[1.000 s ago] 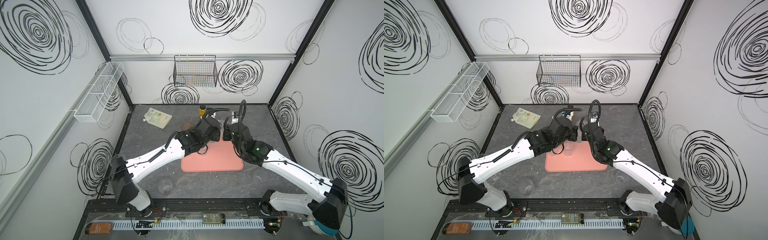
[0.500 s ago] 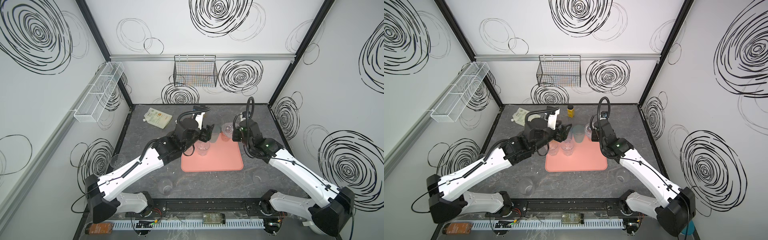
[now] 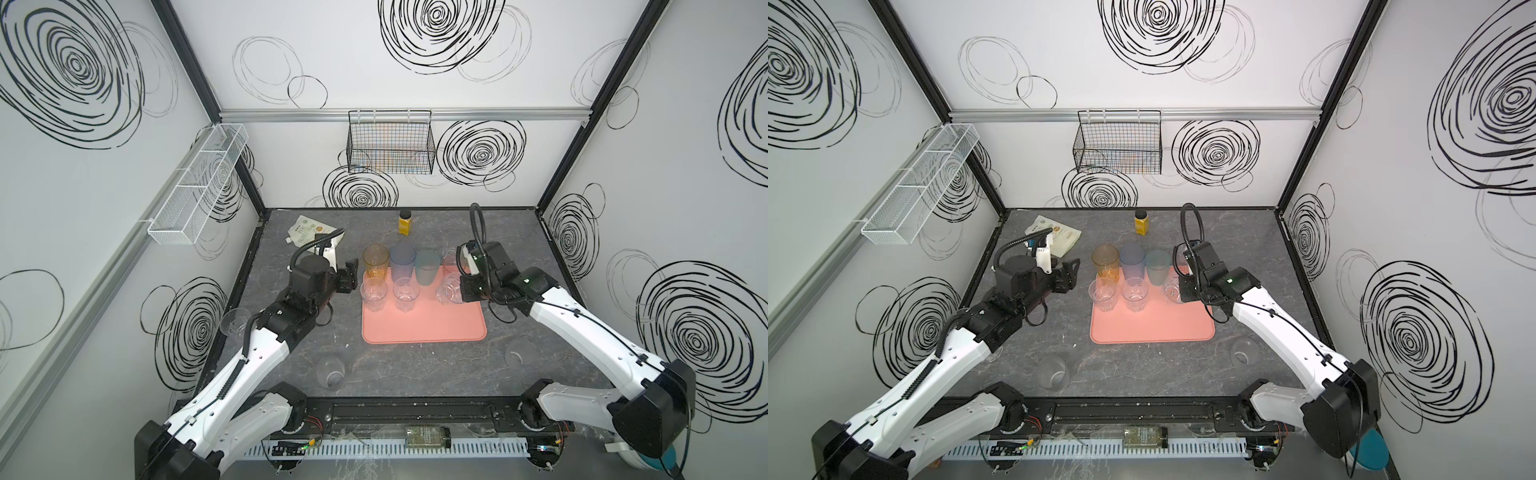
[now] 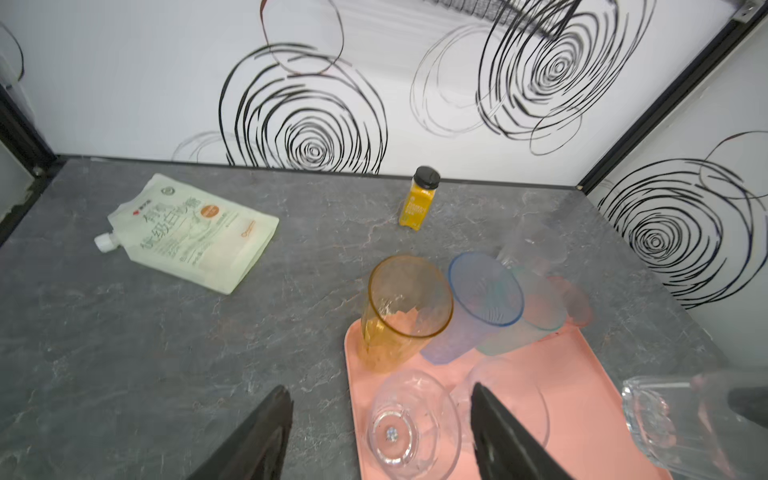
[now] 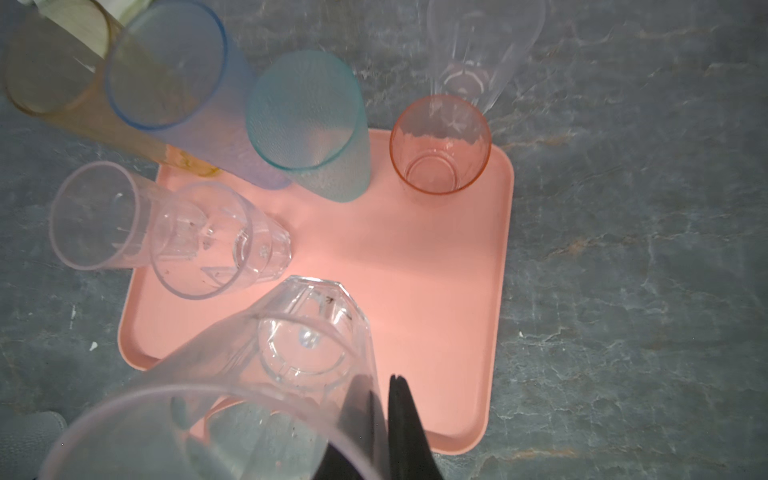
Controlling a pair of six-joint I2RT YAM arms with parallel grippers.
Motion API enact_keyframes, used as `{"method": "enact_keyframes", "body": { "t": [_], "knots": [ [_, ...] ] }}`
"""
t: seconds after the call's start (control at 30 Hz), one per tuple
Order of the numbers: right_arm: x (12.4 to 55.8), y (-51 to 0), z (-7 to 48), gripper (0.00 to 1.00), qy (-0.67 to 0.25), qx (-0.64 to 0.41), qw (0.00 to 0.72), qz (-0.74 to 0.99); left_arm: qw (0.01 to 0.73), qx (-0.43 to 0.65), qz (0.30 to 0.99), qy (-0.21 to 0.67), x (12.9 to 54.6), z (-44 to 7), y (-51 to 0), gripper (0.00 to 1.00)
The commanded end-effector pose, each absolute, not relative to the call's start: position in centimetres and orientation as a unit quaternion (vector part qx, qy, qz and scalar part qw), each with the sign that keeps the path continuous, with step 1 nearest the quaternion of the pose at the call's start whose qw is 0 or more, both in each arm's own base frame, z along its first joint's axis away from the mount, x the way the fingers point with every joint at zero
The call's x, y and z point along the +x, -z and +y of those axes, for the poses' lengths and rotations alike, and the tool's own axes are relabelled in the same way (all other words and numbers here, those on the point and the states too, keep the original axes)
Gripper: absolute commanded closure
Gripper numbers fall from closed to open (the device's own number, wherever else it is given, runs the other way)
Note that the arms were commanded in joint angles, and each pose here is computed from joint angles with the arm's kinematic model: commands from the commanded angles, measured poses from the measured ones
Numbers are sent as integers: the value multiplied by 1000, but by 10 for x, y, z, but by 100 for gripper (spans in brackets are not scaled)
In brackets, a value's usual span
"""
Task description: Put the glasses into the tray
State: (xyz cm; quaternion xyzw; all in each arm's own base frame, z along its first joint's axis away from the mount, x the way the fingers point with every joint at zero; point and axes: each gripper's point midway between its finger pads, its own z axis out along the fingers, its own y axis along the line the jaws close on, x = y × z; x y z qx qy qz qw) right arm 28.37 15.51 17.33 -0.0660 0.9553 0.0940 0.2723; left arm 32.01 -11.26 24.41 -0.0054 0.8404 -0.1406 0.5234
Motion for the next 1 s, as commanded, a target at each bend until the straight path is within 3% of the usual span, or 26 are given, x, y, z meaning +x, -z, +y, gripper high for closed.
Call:
{"method": "enact_keyframes", "body": {
  "t": [0.0,0.2,0.97],
  "knots": [
    [280,-156,158,100,-94,-74,242,963,530,-33,833,156,321,-106,-241,29],
    [286,-129,161,100,-69,-74,193,976,520,-54,840,143,320,-90,-221,29],
    [334,-91,180,100,-32,-80,190,978,520,-40,843,135,317,-88,-199,30]
  ]
}}
